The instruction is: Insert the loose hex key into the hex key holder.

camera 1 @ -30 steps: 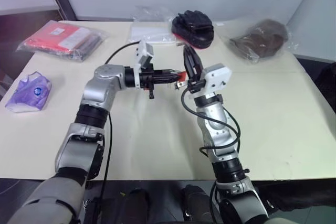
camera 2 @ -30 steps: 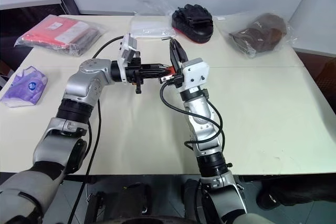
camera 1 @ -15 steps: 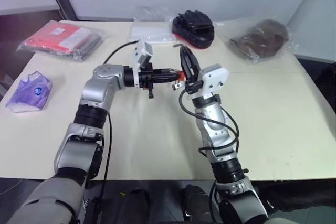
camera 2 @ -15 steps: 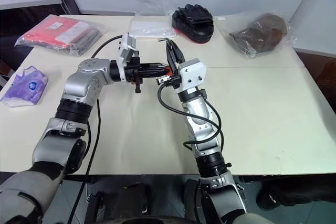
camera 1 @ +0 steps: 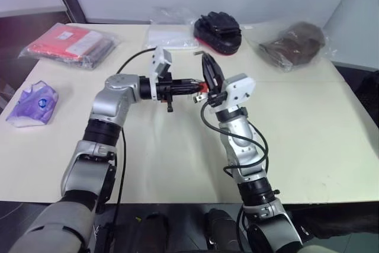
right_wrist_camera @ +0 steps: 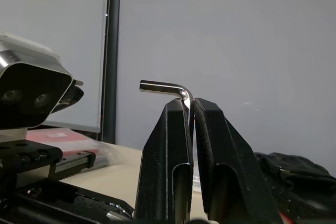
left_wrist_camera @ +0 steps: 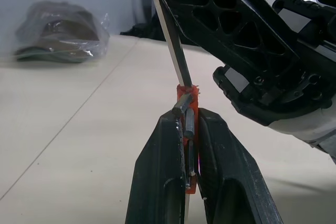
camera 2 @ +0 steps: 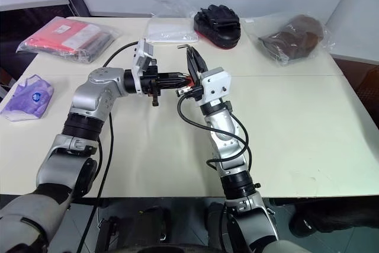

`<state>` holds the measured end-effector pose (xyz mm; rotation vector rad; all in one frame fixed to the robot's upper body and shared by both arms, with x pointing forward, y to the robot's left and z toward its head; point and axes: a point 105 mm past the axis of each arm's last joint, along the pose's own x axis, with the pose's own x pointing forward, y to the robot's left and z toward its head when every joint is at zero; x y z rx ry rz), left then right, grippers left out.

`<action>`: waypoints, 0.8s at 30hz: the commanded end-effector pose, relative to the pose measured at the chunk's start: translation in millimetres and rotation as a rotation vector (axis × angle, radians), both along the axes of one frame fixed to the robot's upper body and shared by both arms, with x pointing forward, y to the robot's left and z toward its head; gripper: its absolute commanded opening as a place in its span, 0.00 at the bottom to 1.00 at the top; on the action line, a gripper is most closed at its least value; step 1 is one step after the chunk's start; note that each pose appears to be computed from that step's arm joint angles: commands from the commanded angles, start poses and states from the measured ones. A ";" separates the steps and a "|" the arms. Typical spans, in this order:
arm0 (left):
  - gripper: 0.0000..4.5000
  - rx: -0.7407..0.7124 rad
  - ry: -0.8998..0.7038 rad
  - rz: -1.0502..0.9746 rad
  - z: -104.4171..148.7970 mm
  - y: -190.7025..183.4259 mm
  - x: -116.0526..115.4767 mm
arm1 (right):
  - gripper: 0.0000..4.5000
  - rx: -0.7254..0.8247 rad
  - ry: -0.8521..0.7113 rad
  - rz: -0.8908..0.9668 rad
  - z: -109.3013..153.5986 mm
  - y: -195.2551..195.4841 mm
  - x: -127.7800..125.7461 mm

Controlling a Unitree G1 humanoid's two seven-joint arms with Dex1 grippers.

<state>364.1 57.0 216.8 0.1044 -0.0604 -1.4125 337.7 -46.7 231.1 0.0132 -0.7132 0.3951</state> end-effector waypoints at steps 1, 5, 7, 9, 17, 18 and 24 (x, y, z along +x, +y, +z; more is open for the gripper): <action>0.00 -0.053 -0.057 -0.013 20.6 0.5 -4.3 | 0.00 0.025 -0.036 -0.008 9.6 -4.8 -2.2; 0.00 -0.083 -0.041 0.000 25.1 0.3 -2.3 | 0.00 0.036 -0.024 -0.019 7.4 -8.2 -2.4; 0.00 -0.092 -0.033 0.001 26.4 0.5 -1.9 | 0.00 0.044 -0.017 -0.024 6.3 -10.0 -2.1; 0.00 -0.098 -0.028 0.004 27.6 0.7 -1.4 | 0.00 0.055 -0.010 -0.029 5.4 -11.9 -1.8; 0.00 -0.103 -0.025 0.005 28.5 1.2 -1.5 | 0.00 0.121 0.022 -0.058 4.3 -24.6 0.2; 0.00 -0.104 -0.025 0.006 28.7 1.2 -1.4 | 0.00 0.123 0.024 -0.061 4.1 -25.7 0.3; 0.00 -0.107 -0.029 0.008 30.0 0.8 -0.2 | 0.00 0.128 0.017 -0.067 8.4 -30.4 -2.8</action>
